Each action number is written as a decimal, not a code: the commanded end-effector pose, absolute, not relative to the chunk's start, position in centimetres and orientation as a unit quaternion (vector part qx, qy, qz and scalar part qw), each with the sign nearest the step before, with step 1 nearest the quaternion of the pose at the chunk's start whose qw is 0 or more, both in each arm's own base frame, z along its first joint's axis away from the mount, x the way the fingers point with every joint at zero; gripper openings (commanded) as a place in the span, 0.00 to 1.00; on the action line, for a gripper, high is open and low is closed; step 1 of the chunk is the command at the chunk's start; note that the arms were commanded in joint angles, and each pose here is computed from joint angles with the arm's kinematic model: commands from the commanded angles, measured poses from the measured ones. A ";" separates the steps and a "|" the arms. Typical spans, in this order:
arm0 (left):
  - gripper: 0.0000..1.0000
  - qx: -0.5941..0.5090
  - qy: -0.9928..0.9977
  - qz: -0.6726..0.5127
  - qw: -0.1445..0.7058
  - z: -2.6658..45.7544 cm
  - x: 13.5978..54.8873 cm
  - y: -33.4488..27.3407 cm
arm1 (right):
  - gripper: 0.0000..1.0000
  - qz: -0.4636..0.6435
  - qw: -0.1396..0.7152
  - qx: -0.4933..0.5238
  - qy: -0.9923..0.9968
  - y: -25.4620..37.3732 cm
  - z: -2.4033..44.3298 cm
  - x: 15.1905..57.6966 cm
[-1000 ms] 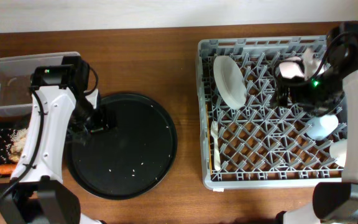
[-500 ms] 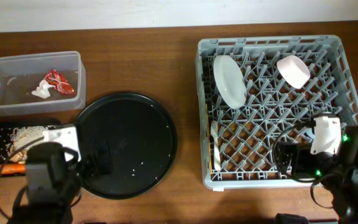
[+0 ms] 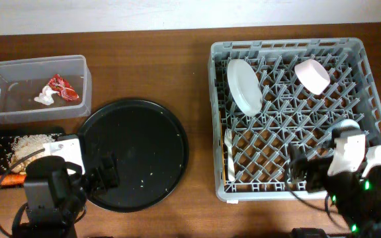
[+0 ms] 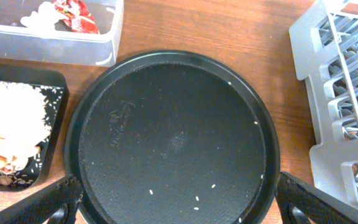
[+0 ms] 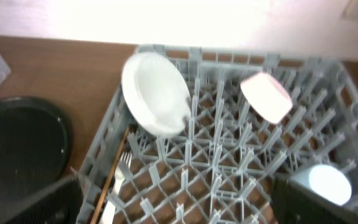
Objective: Sort waste into correct bins and load items into the dishwasher rack
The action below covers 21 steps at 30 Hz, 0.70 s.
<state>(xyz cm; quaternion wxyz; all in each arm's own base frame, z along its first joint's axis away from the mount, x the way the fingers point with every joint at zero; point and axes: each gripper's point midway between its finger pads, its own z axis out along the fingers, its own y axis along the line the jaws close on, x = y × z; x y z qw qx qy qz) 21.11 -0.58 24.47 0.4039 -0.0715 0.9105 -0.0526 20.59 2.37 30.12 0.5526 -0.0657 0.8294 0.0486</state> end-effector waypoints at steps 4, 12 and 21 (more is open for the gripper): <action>0.99 -0.069 0.912 -0.046 0.403 24.2 21.1 -0.4 | 0.99 0.047 0.702 -0.102 0.703 3.7 25.8 20.8; 0.99 -0.069 0.911 -0.046 0.403 24.2 21.1 -0.4 | 0.99 -0.014 0.727 -0.042 0.685 0.7 18.9 24.6; 0.99 -0.069 0.912 -0.046 0.403 24.2 21.1 -0.4 | 0.99 -0.013 0.680 -0.042 0.732 0.7 15.6 24.6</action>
